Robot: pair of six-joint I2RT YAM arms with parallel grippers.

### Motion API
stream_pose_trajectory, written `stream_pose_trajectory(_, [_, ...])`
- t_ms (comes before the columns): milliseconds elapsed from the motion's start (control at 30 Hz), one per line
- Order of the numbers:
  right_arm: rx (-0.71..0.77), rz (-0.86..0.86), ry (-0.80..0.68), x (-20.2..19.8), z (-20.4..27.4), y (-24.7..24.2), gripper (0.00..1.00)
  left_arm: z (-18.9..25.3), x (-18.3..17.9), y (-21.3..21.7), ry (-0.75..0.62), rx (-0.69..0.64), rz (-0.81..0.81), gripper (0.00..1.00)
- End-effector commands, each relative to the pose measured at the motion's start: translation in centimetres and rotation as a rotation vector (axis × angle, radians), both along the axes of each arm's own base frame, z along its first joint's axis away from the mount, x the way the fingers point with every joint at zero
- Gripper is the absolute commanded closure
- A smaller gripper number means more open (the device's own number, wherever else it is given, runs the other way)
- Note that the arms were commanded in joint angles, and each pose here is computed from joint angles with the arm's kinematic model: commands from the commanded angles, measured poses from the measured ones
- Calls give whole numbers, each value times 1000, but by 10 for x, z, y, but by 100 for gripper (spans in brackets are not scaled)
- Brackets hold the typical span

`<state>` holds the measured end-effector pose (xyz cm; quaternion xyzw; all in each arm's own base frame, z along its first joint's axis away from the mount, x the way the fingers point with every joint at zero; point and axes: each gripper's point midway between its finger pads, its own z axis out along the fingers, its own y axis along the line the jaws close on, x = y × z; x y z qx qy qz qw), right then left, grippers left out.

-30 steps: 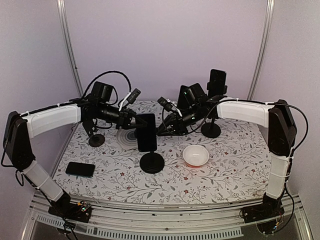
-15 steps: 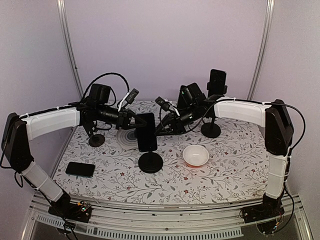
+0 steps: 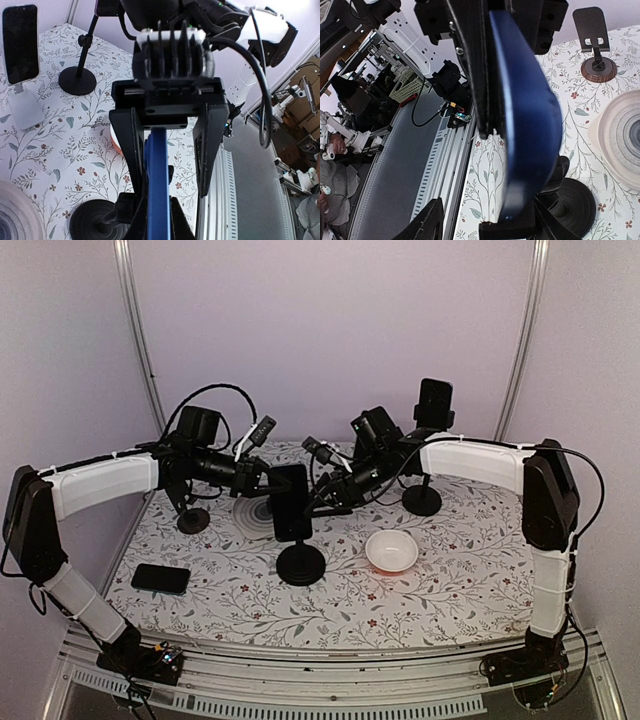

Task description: Place the phone on the phone stand

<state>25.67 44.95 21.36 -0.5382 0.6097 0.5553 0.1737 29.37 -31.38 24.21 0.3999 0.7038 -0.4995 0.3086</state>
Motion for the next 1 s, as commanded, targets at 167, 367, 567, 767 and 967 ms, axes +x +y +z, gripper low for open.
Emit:
stream_pose_trajectory(167, [-53,-30,36,5,-11,13,72,2,13,8,-28,28,53,100])
stream_pose_trajectory(367, [-44,-54,-20,10,-1,11,99,1,25,12,-57,69,138,74])
stream_pose_trajectory(567, [-32,-131,-104,35,15,-9,100,21,41,24,-144,88,279,42])
stream_pose_trajectory(767, [-24,-249,-147,76,26,-45,100,28,49,33,-182,95,369,35])
stream_pose_trajectory(967, [-23,-333,-169,109,26,-68,100,26,50,33,-170,79,380,34])
